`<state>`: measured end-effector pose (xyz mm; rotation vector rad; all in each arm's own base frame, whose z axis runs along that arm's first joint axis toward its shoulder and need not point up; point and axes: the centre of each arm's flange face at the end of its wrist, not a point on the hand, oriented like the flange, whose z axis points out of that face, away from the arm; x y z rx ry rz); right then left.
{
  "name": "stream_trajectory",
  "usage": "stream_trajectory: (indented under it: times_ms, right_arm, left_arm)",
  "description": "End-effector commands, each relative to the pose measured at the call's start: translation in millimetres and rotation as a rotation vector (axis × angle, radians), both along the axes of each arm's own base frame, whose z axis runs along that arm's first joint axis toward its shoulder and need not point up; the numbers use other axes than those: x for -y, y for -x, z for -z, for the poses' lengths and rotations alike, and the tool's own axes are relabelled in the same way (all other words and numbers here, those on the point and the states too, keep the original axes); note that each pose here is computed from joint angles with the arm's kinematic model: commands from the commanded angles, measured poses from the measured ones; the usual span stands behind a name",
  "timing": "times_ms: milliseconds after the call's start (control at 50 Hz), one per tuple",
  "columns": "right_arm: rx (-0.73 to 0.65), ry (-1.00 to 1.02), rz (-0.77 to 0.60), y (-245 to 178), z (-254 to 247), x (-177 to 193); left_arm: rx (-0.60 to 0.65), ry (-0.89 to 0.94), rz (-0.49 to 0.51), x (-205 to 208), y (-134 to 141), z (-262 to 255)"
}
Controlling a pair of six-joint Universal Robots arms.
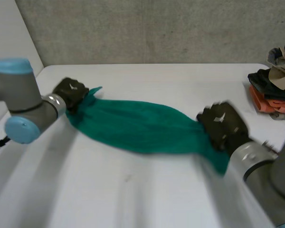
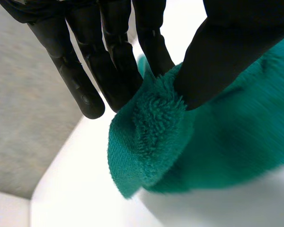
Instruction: Fold the laundry.
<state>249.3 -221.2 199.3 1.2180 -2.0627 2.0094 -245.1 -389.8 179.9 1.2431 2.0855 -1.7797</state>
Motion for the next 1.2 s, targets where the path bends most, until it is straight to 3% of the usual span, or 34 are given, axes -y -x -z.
stream_trajectory:
  times_ms: [20,100,220,320,400,460,560,720,880,1040,1200]
  right_arm:
    - [-0.052,0.091,0.081,24,-78,9]
    - [-0.06,0.078,0.088,30,-105,16]
    - [-0.077,0.003,0.061,22,-85,59]
    - [-0.094,-0.052,0.043,8,-46,96]
    - [-0.083,-0.025,0.046,-2,-12,131]
    - [-0.055,0.066,0.081,-7,6,160]
    - [0.008,0.262,0.145,-13,20,189]
    - [0.042,0.286,0.146,-10,18,179]
    - [0.024,0.083,0.125,16,-14,136]
    - [-0.014,-0.277,0.117,49,5,112]
    - [0.017,-0.358,0.104,53,32,120]
  left_arm:
    - [-0.257,-0.022,-0.055,-88,-1,-98]
    - [-0.378,-0.01,-0.05,-122,-5,-125]
    - [-0.381,-0.07,-0.069,-118,-2,-101]
    - [-0.342,-0.105,-0.109,-85,18,-55]
    - [-0.326,-0.044,-0.198,-44,28,-31]
    - [-0.351,0.065,-0.237,-8,38,-29]
    - [-0.428,0.208,-0.198,19,58,-41]
    - [-0.442,0.201,-0.058,-11,92,-43]
    - [-0.357,0.136,-0.1,-53,43,-52]
    - [-0.191,-0.005,0.008,-92,21,-5]
    - [-0.139,-0.008,0.008,-62,1,30]
